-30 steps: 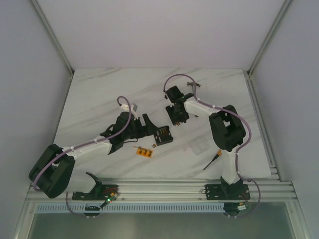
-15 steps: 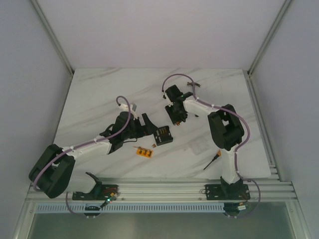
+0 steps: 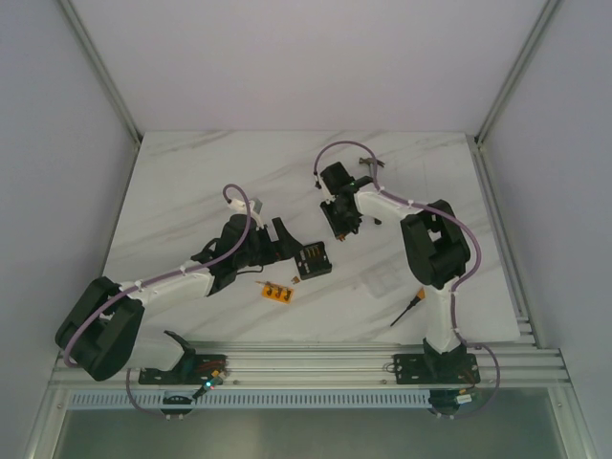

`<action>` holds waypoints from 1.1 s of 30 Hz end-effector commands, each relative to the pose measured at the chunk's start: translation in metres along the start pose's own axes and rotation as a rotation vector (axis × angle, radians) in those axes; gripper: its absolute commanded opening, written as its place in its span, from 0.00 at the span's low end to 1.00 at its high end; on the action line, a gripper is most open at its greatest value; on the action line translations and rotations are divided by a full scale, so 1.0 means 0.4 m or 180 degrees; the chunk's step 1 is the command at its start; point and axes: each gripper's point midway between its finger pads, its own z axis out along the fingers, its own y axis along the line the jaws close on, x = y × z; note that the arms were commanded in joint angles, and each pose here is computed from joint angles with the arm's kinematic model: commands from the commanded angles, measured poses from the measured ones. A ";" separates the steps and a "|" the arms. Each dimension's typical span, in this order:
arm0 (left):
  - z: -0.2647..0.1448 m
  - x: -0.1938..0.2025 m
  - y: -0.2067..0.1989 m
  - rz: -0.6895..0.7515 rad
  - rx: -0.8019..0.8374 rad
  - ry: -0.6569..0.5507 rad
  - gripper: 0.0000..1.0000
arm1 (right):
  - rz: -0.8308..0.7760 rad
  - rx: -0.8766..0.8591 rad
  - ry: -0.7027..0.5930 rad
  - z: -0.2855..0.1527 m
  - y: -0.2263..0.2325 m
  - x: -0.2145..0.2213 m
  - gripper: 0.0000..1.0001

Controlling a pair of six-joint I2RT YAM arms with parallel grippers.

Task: Snap on the fuse box
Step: Pick up the fuse from the center of the board.

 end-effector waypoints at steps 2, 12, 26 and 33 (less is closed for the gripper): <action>-0.005 -0.010 -0.012 0.0045 0.0044 -0.0017 1.00 | -0.0017 0.0172 0.0470 0.052 -0.030 0.119 0.30; 0.003 -0.021 -0.063 0.0111 0.0259 -0.0099 1.00 | 0.0280 0.0021 -0.0248 -0.073 0.031 0.014 0.22; -0.004 -0.054 -0.129 0.0193 0.0567 -0.0699 0.85 | 0.0835 -0.0363 -0.1159 -0.277 0.145 -0.073 0.24; -0.007 -0.065 -0.197 0.0306 0.0825 -0.0891 0.73 | 0.1029 -0.0633 -0.1395 -0.336 0.200 -0.073 0.24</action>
